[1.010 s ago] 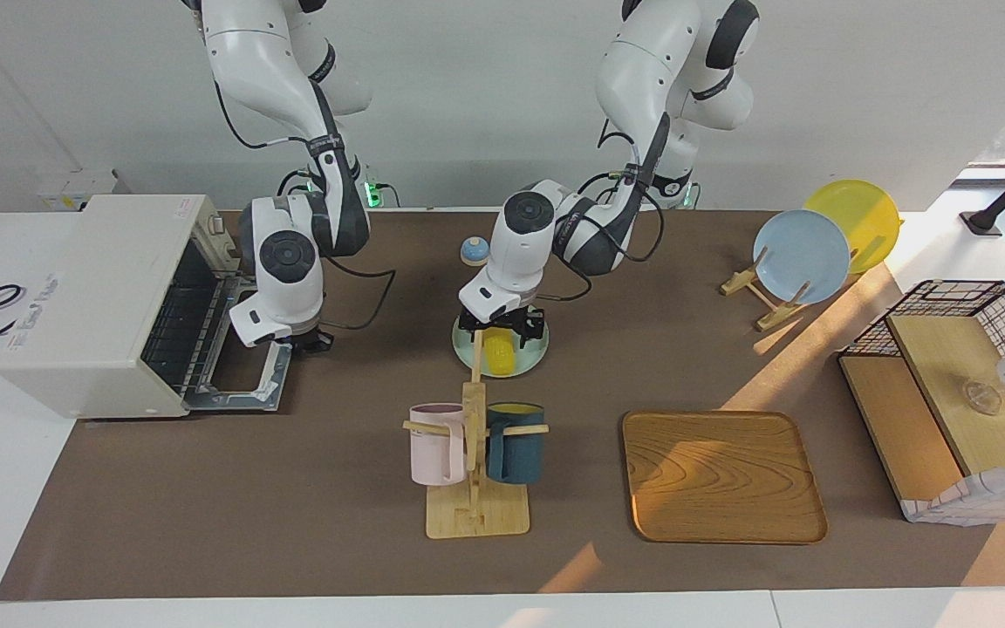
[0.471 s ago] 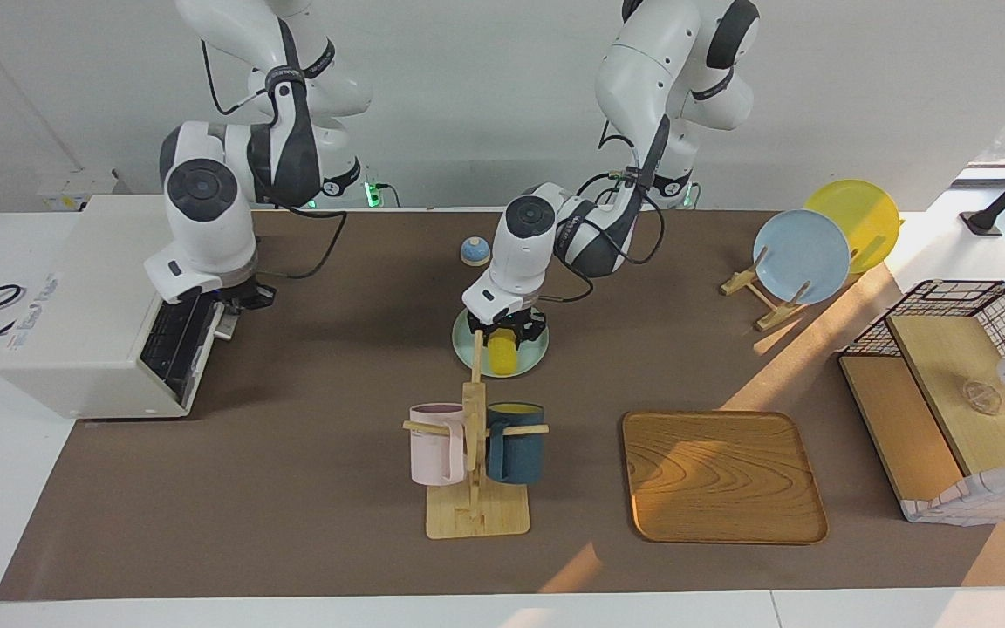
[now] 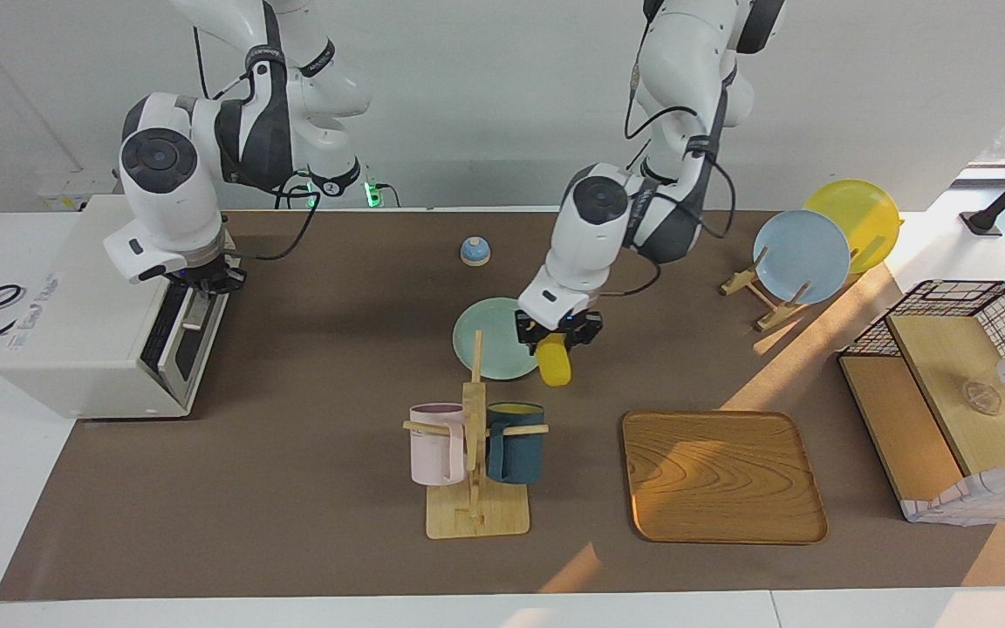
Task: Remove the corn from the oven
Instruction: 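Carry the corn onto the wooden tray and open the left gripper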
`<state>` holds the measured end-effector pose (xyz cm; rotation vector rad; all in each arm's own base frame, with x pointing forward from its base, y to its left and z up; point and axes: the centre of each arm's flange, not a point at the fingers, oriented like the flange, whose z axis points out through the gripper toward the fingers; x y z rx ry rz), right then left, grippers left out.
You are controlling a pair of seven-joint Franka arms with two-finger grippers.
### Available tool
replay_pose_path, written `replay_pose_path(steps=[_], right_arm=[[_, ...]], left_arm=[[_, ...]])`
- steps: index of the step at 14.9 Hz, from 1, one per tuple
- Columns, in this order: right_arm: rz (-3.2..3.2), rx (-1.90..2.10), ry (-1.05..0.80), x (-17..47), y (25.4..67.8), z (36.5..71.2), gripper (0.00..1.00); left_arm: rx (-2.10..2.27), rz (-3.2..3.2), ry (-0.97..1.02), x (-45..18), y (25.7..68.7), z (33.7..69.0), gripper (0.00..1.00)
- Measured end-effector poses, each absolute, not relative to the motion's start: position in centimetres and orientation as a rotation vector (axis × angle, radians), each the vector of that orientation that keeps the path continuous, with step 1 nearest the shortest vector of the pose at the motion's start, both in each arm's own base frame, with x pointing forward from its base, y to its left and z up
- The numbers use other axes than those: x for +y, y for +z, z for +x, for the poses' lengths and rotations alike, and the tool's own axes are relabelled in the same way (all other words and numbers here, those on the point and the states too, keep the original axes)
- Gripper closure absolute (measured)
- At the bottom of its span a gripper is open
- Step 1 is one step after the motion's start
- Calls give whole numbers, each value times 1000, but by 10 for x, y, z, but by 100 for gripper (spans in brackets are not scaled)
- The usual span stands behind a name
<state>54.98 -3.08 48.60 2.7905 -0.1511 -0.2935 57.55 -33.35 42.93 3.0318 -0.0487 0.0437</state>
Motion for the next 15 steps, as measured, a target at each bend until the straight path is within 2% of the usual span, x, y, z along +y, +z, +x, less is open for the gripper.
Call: replay_pose_path(steps=[2, 4, 6, 9, 11, 14, 15], right_arm=[[2794, -161, -282, -24, 514, 551, 99], [2885, -199, -291, -18, 521, 549, 99], [2992, -269, -282, -25, 509, 551, 96], [3027, -309, -244, -37, 466, 545, 96], [3025, -299, -265, -34, 463, 540, 95], [3024, -298, -244, -29, 508, 540, 71], [3027, -299, -234, -28, 523, 540, 71]], left_arm=[[8, 3031, 63, -277, 455, 612, 42], [27, 3032, 63, -251, 451, 628, 42], [6, 3034, 63, -234, 439, 639, 42], [-64, 3028, 117, -177, 413, 675, 42], [-118, 3024, 147, -157, 387, 702, 42], [-248, 3051, 225, -132, 350, 730, 42], [-272, 3060, 248, -123, 343, 735, 42]])
